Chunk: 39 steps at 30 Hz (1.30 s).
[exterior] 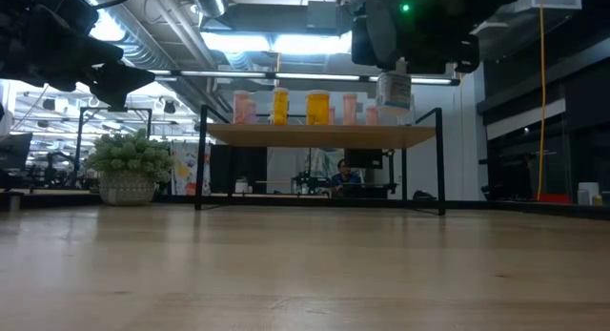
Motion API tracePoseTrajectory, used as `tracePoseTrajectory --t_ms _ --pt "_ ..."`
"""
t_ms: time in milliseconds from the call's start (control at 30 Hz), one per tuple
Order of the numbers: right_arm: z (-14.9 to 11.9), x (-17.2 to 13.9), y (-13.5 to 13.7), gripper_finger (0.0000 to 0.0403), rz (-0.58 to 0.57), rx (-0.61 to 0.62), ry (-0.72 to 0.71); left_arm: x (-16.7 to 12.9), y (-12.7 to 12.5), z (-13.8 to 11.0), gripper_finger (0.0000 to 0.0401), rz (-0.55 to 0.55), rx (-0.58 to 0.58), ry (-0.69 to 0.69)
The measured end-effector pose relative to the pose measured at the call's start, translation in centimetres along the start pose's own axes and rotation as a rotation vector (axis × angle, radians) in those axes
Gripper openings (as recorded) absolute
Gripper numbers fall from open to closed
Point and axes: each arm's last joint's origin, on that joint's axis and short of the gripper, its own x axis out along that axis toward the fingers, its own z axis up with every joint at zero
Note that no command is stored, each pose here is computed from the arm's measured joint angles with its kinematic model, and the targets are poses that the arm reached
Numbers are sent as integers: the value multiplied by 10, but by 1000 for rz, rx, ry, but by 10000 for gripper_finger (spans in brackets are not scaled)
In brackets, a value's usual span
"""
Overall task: Pick and place medicine bottles onto shelf by color
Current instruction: Put the white medicine bottle on the shelf
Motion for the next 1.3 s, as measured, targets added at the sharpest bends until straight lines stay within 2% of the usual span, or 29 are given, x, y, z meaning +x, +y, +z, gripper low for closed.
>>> tracePoseTrajectory --t_ms 267,600,1300 --pt "-2 0 2 186 -9 20 29 0 0 0 274 0 0 0" --pt "-5 -4 15 186 4 -17 59 0 0 0 274 0 0 0" --pt "-6 31 13 190 -104 26 70 0 0 0 274 0 0 0"
